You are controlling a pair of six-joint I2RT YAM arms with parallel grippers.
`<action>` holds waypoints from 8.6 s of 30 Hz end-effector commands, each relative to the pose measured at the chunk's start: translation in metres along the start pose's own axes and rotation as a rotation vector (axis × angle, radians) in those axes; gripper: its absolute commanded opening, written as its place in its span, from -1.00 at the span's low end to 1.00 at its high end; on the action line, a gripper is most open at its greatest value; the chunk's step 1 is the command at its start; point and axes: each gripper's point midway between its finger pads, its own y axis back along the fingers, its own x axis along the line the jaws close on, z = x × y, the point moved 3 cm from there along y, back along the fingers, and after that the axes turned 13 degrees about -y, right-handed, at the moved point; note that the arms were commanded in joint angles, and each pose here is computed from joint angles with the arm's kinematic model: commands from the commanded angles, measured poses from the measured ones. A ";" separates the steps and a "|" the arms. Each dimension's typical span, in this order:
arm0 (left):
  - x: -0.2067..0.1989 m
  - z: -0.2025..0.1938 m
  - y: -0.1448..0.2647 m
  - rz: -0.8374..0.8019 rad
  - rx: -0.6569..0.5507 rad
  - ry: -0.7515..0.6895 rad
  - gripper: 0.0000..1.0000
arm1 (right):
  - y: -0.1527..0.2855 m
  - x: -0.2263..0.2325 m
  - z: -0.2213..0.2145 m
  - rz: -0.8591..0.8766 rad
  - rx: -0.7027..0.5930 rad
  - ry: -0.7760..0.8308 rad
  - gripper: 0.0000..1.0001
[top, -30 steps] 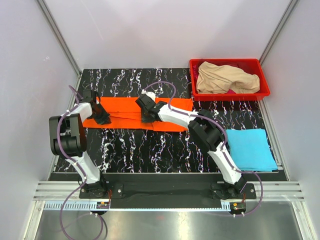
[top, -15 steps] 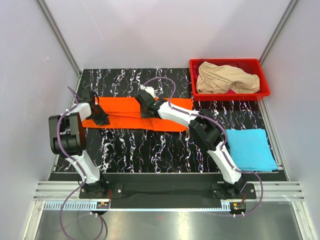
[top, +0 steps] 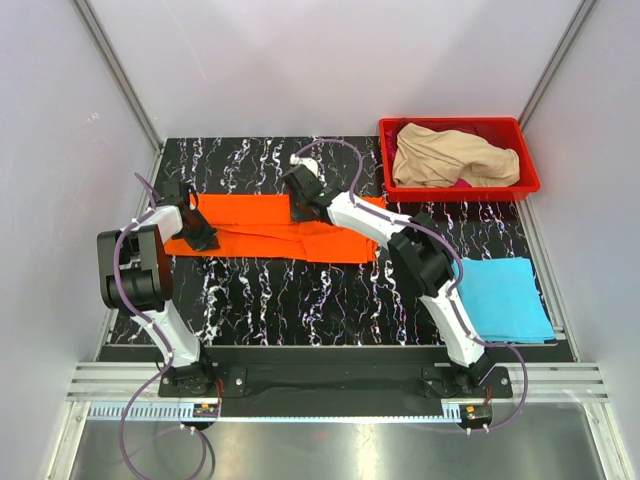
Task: Fold and stack the t-shirts
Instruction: Fold the tshirt
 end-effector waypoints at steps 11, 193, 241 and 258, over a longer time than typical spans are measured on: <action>0.004 0.006 0.003 0.027 -0.024 -0.022 -0.80 | 0.038 0.050 -0.067 0.121 0.103 0.001 -0.34; -0.283 0.047 0.032 -0.647 -0.158 -0.596 -0.38 | 0.148 -0.157 0.019 0.199 0.386 -0.385 -0.15; -0.246 0.053 0.036 -0.350 -0.234 -0.687 -0.49 | 0.144 -0.179 -0.002 0.099 0.419 -0.350 -0.07; -0.287 -0.048 0.008 -0.786 -0.020 -0.551 -0.57 | 0.112 -0.186 -0.027 0.083 0.530 -0.340 -0.09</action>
